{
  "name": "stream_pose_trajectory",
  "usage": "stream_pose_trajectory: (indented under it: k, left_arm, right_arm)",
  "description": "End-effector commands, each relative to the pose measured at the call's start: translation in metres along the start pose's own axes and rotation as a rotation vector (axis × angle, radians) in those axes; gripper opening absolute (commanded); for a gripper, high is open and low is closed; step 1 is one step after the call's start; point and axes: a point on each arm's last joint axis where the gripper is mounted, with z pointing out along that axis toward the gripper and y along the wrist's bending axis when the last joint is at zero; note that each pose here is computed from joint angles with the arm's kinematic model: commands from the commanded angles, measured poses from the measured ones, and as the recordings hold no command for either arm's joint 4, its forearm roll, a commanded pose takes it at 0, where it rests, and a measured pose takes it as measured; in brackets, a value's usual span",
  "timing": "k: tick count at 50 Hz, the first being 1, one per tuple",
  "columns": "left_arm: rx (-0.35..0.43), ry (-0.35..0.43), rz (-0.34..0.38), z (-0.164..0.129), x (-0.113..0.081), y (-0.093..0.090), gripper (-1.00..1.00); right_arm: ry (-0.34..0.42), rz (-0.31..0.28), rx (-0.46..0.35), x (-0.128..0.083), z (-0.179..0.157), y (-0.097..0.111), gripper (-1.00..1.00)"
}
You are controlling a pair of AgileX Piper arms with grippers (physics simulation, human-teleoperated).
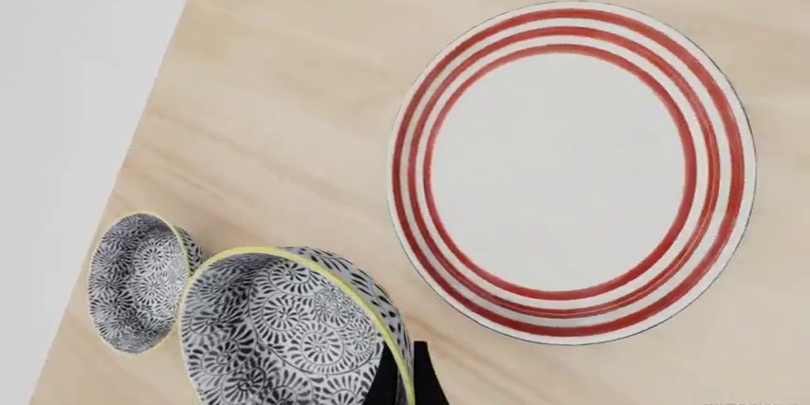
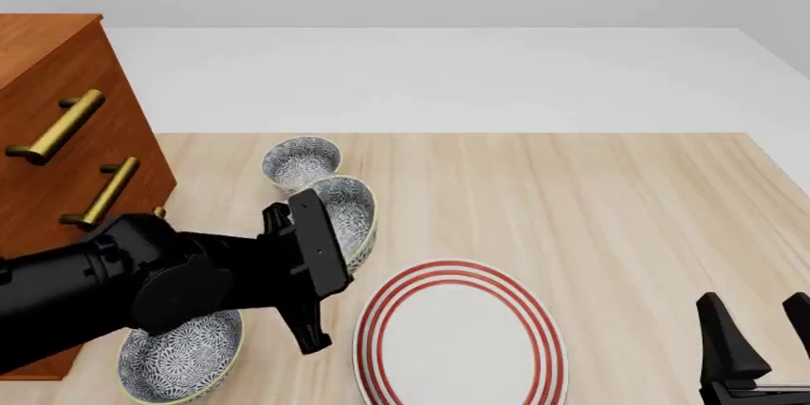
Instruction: Pick up the bowl and put it in the middle on the plate.
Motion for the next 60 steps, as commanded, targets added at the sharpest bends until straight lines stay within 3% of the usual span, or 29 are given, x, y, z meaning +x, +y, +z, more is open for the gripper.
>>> stream_pose_trajectory:
  k: [1, 16, 35, 48, 60]
  left_arm:
    - [0.029, -0.028, 0.056, -0.001, -0.016, -0.009, -1.0]
    - [0.084, -0.045, 0.11, 0.003, -0.034, -0.025, -1.0]
    - [0.176, -0.05, 0.197, 0.019, -0.052, -0.06, -1.0]
    - [0.21, -0.051, 0.207, 0.03, -0.066, -0.072, -1.0]
    - [0.238, -0.032, 0.215, 0.039, -0.065, -0.085, -1.0]
  right_arm:
    - [0.0, 0.0, 0.0, 0.0, 0.0, 0.0, 1.0]
    - [0.0, 0.0, 0.0, 0.0, 0.0, 0.0, 1.0]
    - [0.001, 0.0, 0.0, 0.0, 0.0, 0.0, 1.0]
    - [0.0, 0.0, 0.0, 0.0, 0.0, 0.0, 1.0]
    - [0.0, 0.0, 0.0, 0.0, 0.0, 0.0, 1.0]
